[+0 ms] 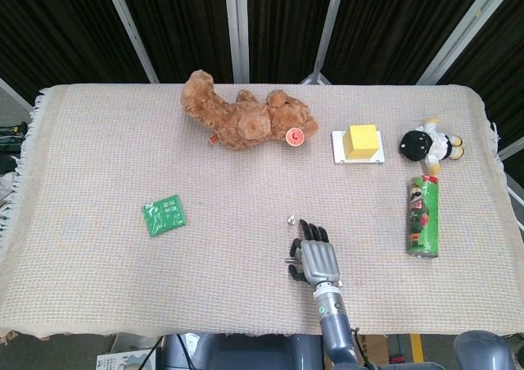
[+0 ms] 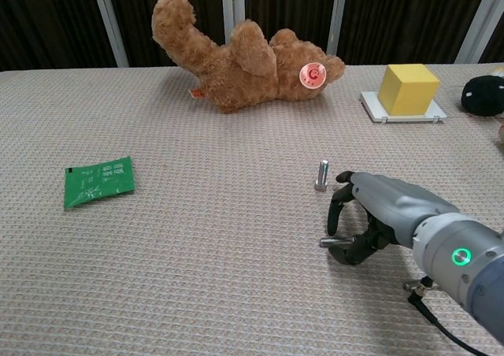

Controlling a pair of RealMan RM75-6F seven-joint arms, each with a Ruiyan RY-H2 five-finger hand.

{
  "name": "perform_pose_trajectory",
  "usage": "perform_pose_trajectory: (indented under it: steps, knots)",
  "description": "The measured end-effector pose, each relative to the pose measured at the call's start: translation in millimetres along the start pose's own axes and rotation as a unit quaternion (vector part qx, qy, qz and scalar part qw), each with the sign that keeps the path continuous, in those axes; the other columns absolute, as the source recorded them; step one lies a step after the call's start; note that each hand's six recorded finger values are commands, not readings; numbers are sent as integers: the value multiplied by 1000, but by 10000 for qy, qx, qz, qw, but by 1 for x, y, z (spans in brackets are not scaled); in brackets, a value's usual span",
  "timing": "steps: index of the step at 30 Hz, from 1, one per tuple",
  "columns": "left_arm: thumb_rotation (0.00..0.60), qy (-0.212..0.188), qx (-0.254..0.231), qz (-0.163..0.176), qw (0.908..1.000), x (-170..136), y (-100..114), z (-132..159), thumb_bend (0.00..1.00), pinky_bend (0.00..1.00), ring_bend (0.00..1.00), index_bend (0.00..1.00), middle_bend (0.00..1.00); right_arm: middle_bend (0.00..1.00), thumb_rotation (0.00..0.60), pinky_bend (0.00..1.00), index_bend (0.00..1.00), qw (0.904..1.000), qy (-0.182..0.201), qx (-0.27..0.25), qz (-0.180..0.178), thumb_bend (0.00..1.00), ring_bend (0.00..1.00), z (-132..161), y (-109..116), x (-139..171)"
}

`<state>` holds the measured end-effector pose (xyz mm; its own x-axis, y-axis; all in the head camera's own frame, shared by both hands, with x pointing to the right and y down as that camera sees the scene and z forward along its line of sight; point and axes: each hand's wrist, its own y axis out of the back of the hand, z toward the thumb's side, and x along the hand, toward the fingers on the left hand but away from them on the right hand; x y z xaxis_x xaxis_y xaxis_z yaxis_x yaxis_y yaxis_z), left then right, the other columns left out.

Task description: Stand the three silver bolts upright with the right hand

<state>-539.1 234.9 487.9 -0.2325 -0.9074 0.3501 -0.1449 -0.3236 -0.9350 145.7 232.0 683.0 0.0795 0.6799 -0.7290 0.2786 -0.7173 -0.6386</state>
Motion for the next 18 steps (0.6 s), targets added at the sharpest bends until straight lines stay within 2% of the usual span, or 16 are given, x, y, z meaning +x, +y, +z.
perform_pose_trajectory:
  steps: [18]
  knots:
    - [600,4,2,2,10000,0,0,0,83,77,3,86,37,0,600,71,543,10000,19,-22,49,387,5,3,-3,-1]
